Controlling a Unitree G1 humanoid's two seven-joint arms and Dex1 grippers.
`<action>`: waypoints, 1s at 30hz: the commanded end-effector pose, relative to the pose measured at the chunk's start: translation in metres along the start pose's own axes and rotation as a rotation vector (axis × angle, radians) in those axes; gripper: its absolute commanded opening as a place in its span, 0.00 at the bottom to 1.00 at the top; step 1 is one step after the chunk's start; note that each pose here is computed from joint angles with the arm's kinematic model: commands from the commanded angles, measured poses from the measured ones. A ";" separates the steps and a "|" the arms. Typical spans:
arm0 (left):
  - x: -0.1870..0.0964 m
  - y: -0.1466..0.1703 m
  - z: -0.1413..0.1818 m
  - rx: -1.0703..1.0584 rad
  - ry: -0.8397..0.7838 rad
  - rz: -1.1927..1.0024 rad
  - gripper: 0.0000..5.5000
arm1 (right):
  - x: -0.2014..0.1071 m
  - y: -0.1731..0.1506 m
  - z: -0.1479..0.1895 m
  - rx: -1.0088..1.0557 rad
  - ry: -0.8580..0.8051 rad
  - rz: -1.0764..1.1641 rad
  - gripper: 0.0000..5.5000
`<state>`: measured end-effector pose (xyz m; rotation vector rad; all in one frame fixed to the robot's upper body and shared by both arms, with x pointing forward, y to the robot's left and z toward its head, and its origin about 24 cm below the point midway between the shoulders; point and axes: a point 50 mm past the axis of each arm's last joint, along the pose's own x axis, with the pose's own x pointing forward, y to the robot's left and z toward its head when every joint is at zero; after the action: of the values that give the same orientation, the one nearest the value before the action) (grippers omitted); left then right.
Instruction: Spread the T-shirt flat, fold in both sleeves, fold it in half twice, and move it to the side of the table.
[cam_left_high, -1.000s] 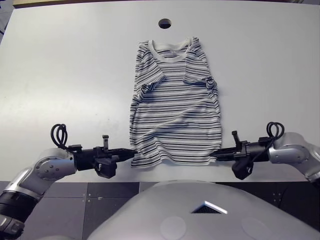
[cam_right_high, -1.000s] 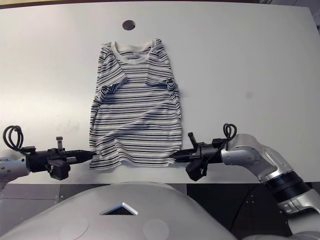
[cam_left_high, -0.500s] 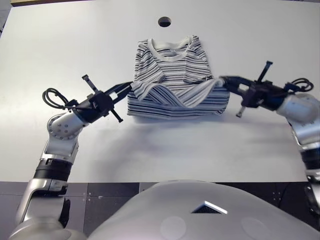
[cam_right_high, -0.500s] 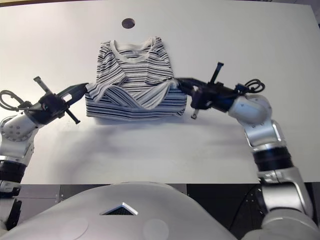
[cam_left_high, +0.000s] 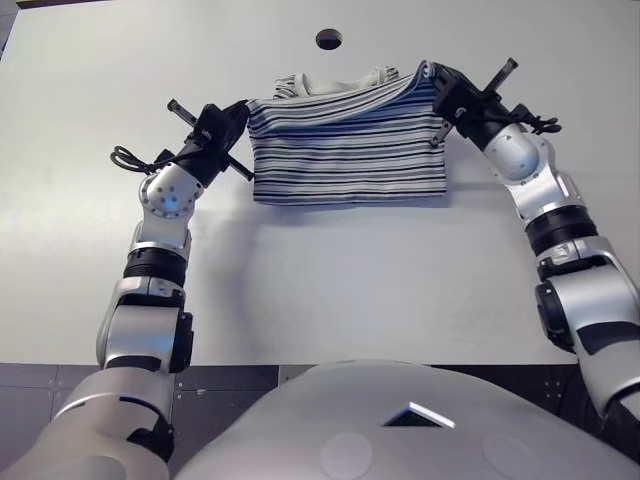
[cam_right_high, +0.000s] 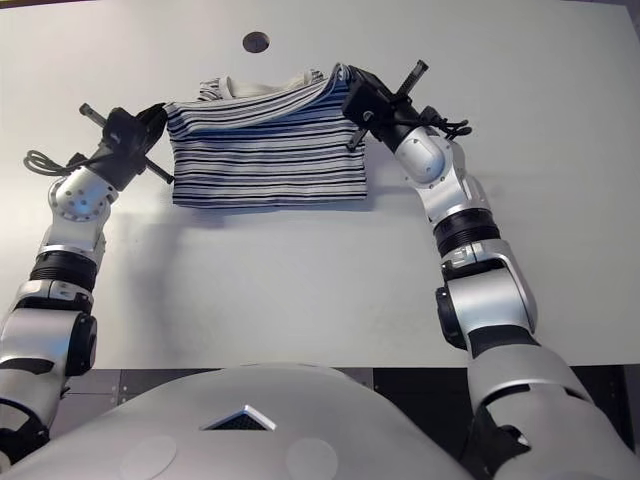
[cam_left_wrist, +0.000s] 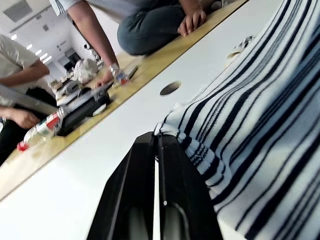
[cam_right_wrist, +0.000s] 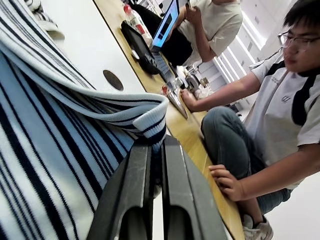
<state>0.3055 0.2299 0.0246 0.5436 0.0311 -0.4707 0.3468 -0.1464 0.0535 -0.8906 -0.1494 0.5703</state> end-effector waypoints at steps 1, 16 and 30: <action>0.017 -0.005 -0.001 -0.003 0.061 0.013 0.07 | 0.013 -0.001 0.000 -0.023 0.049 -0.026 0.10; 0.041 0.006 0.000 -0.552 0.095 0.188 0.49 | 0.039 0.001 0.007 0.049 0.203 -0.060 0.57; 0.035 0.021 -0.022 -1.179 0.252 0.626 0.85 | -0.026 0.058 0.055 -0.044 -0.346 0.313 0.73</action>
<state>0.3502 0.2407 0.0149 -0.5316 0.3220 0.2260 0.2888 -0.0928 0.0477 -0.8164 -0.3559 0.9765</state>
